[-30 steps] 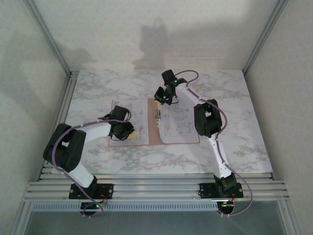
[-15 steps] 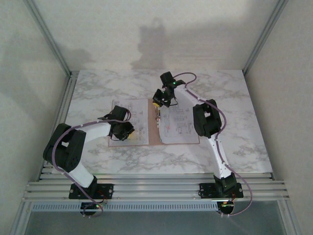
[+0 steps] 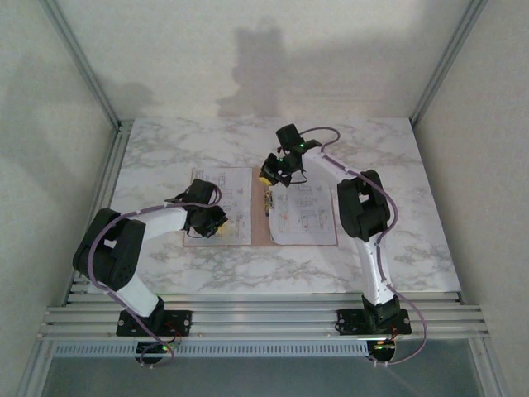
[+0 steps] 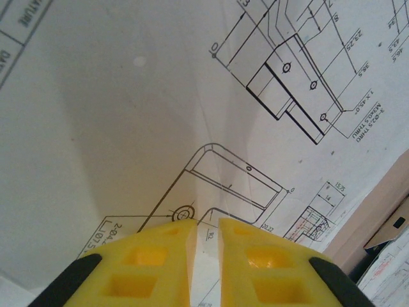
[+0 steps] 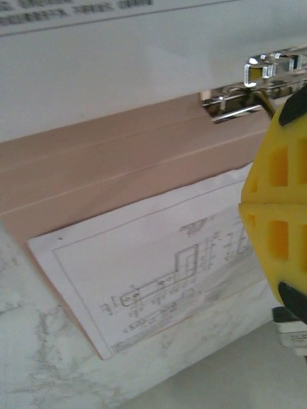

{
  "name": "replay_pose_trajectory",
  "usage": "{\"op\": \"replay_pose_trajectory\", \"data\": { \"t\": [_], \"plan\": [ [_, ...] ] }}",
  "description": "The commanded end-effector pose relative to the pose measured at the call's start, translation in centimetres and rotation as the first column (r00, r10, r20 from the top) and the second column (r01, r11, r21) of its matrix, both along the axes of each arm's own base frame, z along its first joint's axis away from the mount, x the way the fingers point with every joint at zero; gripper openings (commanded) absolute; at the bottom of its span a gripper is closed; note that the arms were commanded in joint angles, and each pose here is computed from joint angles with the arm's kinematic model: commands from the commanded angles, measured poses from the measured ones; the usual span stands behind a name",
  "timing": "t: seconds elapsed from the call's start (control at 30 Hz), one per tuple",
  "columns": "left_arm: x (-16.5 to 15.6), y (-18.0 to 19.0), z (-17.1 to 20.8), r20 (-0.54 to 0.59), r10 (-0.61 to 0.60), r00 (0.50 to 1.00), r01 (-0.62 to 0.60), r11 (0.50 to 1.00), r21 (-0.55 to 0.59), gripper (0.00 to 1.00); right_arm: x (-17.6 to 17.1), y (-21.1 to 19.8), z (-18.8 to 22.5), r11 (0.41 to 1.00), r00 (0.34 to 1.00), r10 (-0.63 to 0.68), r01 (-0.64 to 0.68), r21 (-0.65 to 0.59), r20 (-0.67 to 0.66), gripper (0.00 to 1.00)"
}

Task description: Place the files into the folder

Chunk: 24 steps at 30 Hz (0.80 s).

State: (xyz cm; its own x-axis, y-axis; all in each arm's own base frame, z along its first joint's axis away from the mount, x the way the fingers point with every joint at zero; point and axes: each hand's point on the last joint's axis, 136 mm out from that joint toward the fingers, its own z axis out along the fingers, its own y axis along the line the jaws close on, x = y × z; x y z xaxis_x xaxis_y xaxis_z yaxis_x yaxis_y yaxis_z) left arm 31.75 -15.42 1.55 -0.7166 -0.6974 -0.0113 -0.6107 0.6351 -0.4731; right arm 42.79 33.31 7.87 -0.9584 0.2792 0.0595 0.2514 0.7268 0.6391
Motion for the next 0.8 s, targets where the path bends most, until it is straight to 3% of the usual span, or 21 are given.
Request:
{"op": "replay_pose_trajectory", "data": {
  "t": [0.0,0.23,0.47,0.77],
  "plan": [
    [-1.9,1.1,-2.3,-0.089,0.023,0.996,-0.02,0.999,0.04,0.17,-1.7,0.8,1.8,0.998,1.0,0.02,-0.02,0.058,-0.003,0.06],
    [-1.9,1.0,-2.2,-0.089,0.023,0.996,-0.019,0.999,0.04,0.17,-4.5,-0.5,1.8,0.999,1.0,0.001,-0.001,0.047,-0.001,0.08],
    [-2.3,1.0,-2.6,-0.102,0.008,0.995,-0.003,0.999,0.047,0.17,-4.4,-3.4,4.3,0.996,0.991,-0.077,0.081,-0.028,0.108,0.35],
    [-3.5,-1.6,-2.9,-0.118,-0.086,0.989,0.088,0.996,0.008,0.17,-4.8,-7.7,5.3,0.973,0.967,-0.215,0.225,-0.059,0.138,0.55]
  ]
}}
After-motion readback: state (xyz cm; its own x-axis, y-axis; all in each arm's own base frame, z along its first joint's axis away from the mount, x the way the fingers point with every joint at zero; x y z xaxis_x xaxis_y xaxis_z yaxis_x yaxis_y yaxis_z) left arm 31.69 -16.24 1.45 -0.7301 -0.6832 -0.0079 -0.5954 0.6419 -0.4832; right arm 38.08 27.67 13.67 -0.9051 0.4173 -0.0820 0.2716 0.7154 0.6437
